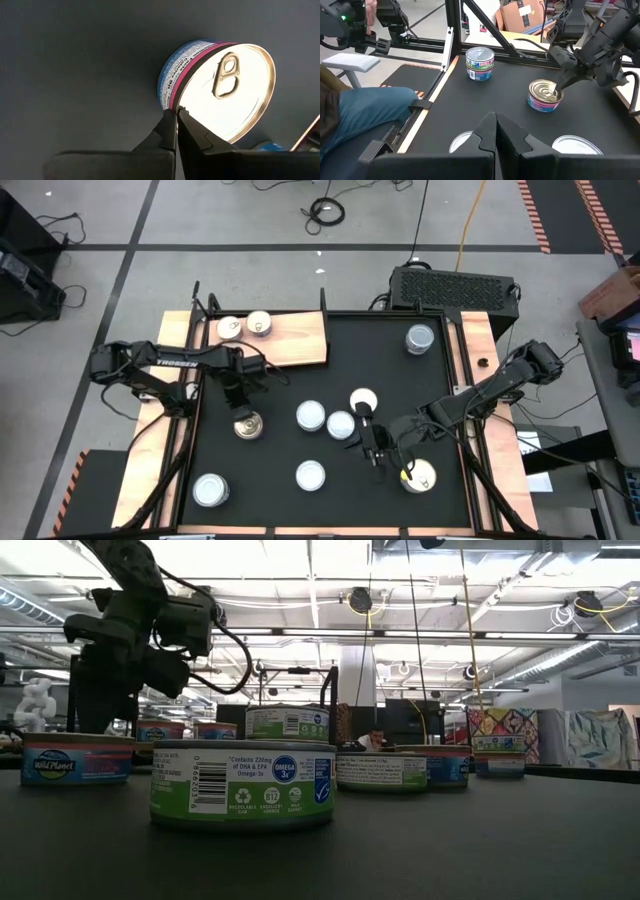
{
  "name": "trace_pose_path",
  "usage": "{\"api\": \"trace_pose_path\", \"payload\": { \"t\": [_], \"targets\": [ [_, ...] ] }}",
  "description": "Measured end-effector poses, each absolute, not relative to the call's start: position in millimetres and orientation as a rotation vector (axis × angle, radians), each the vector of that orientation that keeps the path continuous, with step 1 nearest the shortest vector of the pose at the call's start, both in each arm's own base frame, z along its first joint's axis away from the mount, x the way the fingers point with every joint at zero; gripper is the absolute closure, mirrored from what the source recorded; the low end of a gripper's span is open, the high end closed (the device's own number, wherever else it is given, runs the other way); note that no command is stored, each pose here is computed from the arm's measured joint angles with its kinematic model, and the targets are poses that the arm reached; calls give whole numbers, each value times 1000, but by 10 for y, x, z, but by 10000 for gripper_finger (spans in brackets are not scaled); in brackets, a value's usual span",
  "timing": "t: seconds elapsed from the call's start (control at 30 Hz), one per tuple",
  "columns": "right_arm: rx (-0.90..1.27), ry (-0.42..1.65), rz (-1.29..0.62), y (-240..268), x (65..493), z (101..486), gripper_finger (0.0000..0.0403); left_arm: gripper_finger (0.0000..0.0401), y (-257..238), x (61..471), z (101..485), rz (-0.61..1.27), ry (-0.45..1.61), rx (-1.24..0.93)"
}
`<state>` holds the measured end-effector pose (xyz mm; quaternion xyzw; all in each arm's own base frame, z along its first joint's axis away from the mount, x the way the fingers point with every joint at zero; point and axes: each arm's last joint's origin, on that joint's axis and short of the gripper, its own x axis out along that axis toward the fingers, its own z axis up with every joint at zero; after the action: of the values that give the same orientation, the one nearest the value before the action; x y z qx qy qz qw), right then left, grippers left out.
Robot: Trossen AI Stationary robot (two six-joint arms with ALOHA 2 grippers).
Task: Stack canned seafood by type on shelf
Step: Stack the blue and pink tuna can on top of the right blue and pink tuna can on the shelf
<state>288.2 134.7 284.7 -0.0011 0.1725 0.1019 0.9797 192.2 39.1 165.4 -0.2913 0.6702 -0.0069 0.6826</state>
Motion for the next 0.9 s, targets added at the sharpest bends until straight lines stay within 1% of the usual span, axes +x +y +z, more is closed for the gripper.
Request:
{"api": "trace_pose_path", "payload": {
  "t": [0.5, 0.77, 0.9],
  "targets": [
    [-4, 349, 205, 1346, 2882, 2846, 403, 401, 383, 2020, 1745, -155, 1417, -673],
    [-4, 349, 205, 1346, 2882, 2846, 403, 401, 394, 2047, 1791, -188, 1392, -693],
    [-4, 349, 205, 1346, 2882, 2846, 403, 401, 452, 2021, 1809, -171, 1380, -718]
  ]
}}
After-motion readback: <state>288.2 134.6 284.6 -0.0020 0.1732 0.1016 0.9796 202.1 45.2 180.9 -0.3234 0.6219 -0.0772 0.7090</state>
